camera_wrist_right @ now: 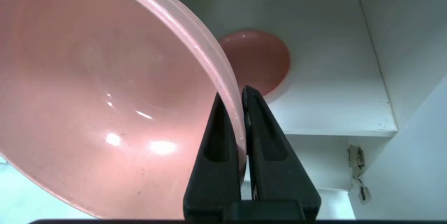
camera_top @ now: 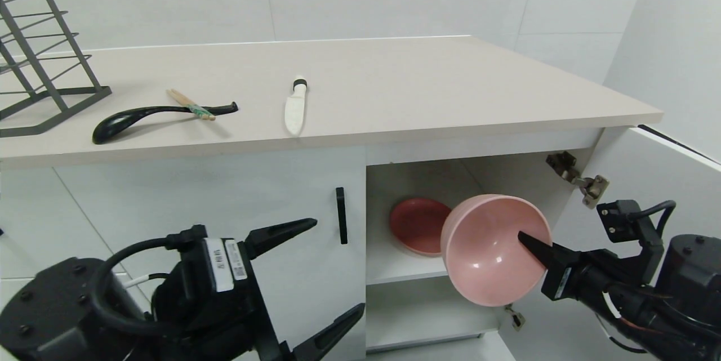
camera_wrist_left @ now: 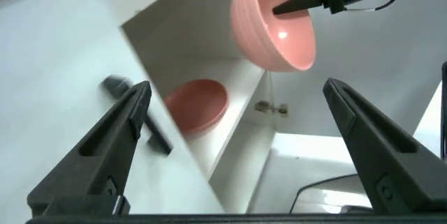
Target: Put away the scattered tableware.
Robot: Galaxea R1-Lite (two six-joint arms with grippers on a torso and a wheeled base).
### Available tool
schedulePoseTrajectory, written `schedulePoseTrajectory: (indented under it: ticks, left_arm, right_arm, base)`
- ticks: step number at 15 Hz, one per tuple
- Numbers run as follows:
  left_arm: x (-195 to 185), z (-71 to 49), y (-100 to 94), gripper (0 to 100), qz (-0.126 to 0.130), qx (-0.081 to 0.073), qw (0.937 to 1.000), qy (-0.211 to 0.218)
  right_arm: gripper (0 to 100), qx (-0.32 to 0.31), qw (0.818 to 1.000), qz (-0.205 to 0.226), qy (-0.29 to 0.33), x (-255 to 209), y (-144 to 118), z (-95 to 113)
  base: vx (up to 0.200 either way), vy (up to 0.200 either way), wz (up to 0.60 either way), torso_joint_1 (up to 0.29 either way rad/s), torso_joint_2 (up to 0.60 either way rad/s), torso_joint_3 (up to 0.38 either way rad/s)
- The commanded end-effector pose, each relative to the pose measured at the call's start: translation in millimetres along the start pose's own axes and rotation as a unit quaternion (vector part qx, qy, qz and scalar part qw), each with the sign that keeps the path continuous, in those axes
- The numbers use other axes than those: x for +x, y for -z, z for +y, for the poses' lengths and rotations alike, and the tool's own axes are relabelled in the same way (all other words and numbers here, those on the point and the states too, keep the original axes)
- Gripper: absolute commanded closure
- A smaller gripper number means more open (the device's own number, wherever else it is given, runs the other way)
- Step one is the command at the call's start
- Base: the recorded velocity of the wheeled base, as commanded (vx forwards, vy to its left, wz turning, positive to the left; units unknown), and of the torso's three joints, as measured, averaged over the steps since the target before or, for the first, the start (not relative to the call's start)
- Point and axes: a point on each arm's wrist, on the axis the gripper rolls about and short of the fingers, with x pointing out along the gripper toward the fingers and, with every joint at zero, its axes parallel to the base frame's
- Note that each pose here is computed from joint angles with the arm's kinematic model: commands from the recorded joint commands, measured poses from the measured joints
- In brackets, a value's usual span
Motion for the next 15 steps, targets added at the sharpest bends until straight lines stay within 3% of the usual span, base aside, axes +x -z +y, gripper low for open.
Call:
schedulePoseTrajectory:
  ticks: [1, 5, 6, 7, 8, 10, 11, 15]
  left_arm:
    - [-31, 8.8, -10.1, 0, -0.019, 0.004, 0.9989, -0.043]
    - [-58, 21.2, -23.5, 0, -0.052, 0.017, 0.9929, -0.106]
    - [-66, 31.3, -25.2, 0, -0.054, 0.017, 0.9868, -0.152]
    - [-69, 33.3, -26.1, 0, -0.056, 0.010, 0.9849, -0.163]
    - [-73, 35.2, -29.2, 0, -0.068, -0.022, 0.9799, -0.186]
    - [-80, 34.2, -32.7, 0, -0.078, -0.067, 0.9712, -0.215]
    - [-82, 32.8, -31.6, 0, -0.070, -0.078, 0.9713, -0.213]
    - [-83, 30.8, -26.6, 0, -0.042, -0.088, 0.9730, -0.209]
  right_arm:
    - [100, -0.003, 1.000, -0.004, -0.010, -2, -1, 4]
    - [100, -0.006, 1.000, 0.011, -0.008, 1, 3, 3]
    - [100, -0.013, 1.000, 0.014, -0.008, 4, 4, 3]
    - [100, -0.014, 1.000, 0.015, -0.008, 6, 5, 3]
    - [100, -0.014, 1.000, 0.018, -0.009, 18, 6, 4]
    - [100, -0.016, 1.000, 0.022, -0.008, 35, 9, 2]
    - [100, -0.016, 0.999, 0.028, -0.007, 44, 13, 3]
    - [100, -0.038, 0.999, 0.030, -0.013, 94, 24, -4]
  base:
    - [0.000, 0.000, 0.00, 0.000, 0.00, 0.000]
    - [0.000, 0.000, 0.00, 0.000, 0.00, 0.000]
    - [0.000, 0.000, 0.00, 0.000, 0.00, 0.000]
    - [0.000, 0.000, 0.00, 0.000, 0.00, 0.000]
    - [0.000, 0.000, 0.00, 0.000, 0.00, 0.000]
    - [0.000, 0.000, 0.00, 0.000, 0.00, 0.000]
    - [0.000, 0.000, 0.00, 0.000, 0.00, 0.000]
    - [0.000, 0.000, 0.00, 0.000, 0.00, 0.000]
